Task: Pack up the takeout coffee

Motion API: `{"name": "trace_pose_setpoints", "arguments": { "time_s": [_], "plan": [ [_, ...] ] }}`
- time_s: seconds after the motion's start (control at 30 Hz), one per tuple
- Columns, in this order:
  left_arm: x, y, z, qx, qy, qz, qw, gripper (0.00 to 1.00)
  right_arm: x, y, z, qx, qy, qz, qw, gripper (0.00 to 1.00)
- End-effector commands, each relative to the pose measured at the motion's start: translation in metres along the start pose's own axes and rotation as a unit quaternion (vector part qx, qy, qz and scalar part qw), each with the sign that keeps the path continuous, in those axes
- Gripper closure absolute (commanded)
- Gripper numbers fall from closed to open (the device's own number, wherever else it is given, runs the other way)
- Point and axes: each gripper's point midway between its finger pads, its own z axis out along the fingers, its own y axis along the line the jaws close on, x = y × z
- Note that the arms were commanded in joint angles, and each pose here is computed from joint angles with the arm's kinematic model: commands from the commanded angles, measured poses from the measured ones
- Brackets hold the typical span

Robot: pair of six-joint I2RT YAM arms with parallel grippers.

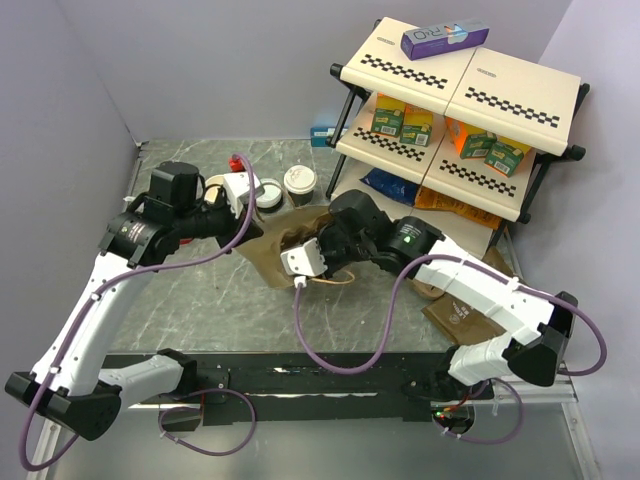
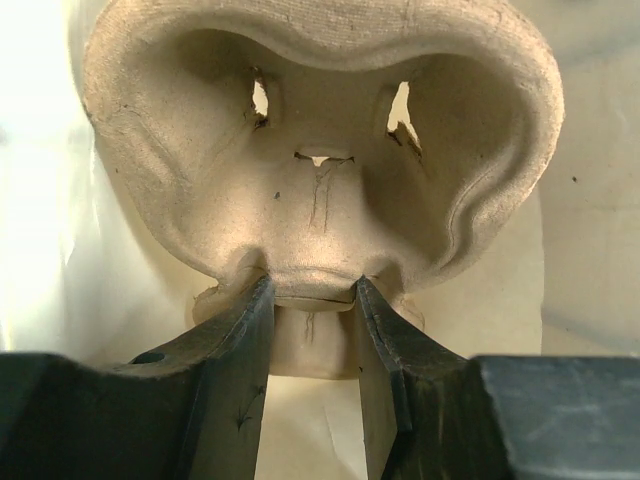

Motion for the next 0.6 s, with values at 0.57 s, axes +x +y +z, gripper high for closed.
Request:
{"name": "trace_pose_setpoints", "arguments": {
  "time_s": [0.57],
  "plan": [
    [-0.026,-0.012,0.009,0.029,-0.039,0.022,0.999,0.99,0.029,0.028,0.006,-0.154,0.139,0.025,0.978,1.00]
  ]
}}
